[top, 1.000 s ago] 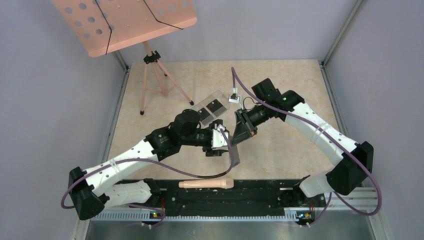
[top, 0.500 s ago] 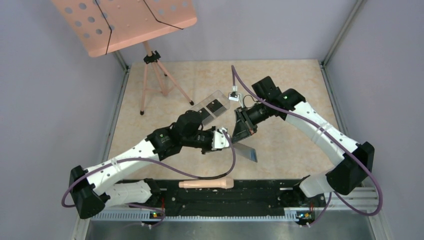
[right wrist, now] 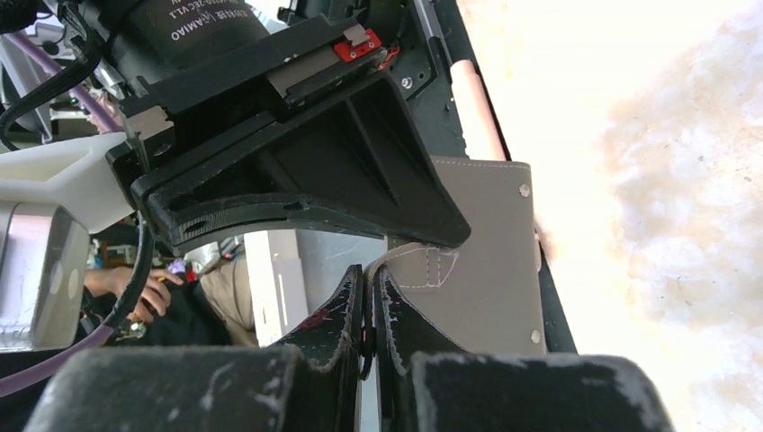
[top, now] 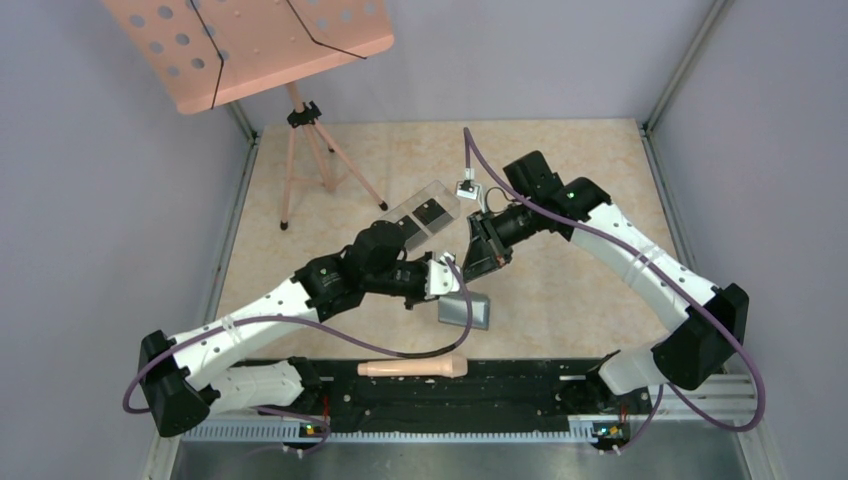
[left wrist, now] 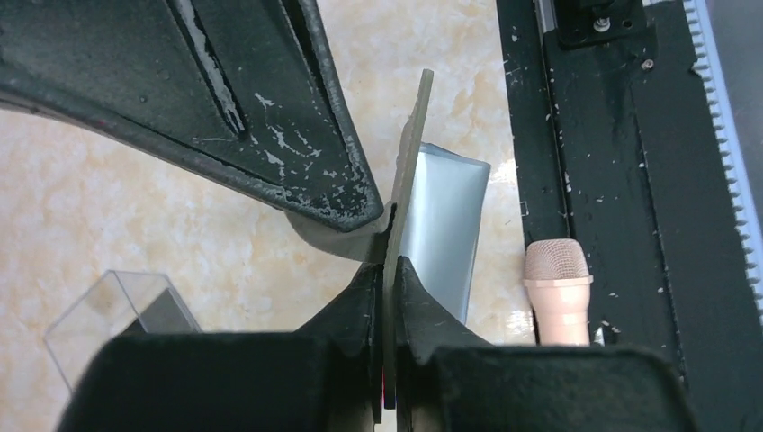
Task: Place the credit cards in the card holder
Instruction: Open the card holder.
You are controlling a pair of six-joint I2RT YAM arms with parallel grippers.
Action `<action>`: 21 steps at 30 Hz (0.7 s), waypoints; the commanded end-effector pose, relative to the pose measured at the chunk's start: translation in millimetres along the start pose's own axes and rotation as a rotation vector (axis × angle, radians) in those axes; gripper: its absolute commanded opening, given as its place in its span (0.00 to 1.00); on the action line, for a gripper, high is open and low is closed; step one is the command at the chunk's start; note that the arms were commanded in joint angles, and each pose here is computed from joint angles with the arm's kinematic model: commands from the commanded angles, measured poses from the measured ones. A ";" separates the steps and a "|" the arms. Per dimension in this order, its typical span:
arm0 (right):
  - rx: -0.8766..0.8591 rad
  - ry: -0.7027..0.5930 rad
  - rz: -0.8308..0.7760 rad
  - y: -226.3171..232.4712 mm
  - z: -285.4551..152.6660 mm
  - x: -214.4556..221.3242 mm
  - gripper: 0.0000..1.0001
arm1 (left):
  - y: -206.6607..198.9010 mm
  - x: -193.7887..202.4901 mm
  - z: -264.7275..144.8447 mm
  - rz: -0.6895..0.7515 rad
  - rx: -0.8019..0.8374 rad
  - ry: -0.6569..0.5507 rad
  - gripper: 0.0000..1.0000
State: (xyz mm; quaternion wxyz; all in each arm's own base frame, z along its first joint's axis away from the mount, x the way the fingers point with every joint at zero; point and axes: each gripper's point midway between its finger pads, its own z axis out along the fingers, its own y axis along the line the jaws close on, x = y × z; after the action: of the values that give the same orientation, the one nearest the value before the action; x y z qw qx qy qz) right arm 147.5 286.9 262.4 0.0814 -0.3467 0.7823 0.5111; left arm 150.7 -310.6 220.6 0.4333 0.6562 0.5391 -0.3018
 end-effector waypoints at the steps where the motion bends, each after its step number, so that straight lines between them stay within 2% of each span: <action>1: 0.008 -0.066 -0.079 5.4 -2.1 -14.5 0.01 | 2.4 -20.1 -4.2 -0.007 -0.015 -0.055 0.00; 2: 0.025 -0.075 -0.080 3.7 -2.7 -15.8 0.06 | 2.4 -19.8 -5.2 -0.016 -0.022 -0.056 0.00; 5: 0.113 -0.126 -0.077 -7.6 -9.8 -22.7 0.32 | 3.8 -22.4 -9.2 -0.055 -0.055 -0.076 0.00; 9: 0.208 -0.216 -0.072 -18.3 -34.1 -25.7 0.63 | 4.3 -24.6 -15.6 -0.186 -0.098 -0.086 0.00; 12: 0.219 -0.259 -0.102 -13.3 -44.2 -19.1 0.78 | -1.1 -24.7 -18.1 -0.266 -0.095 -0.088 0.00; 14: 0.187 -0.272 -0.136 -3.7 -45.9 -13.9 0.84 | -5.2 -25.1 -19.4 -0.313 -0.089 -0.096 0.00; 21: 0.044 -0.277 -0.166 15.5 -39.0 0.2 0.86 | -12.4 -40.1 -26.4 -0.402 -0.075 -0.169 0.00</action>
State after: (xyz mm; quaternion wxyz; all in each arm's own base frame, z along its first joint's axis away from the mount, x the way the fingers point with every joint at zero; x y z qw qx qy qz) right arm 152.8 249.4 282.6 0.2325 -0.3166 0.7774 0.4913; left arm 134.1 -298.7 237.2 0.4125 0.5272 0.6429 -0.3722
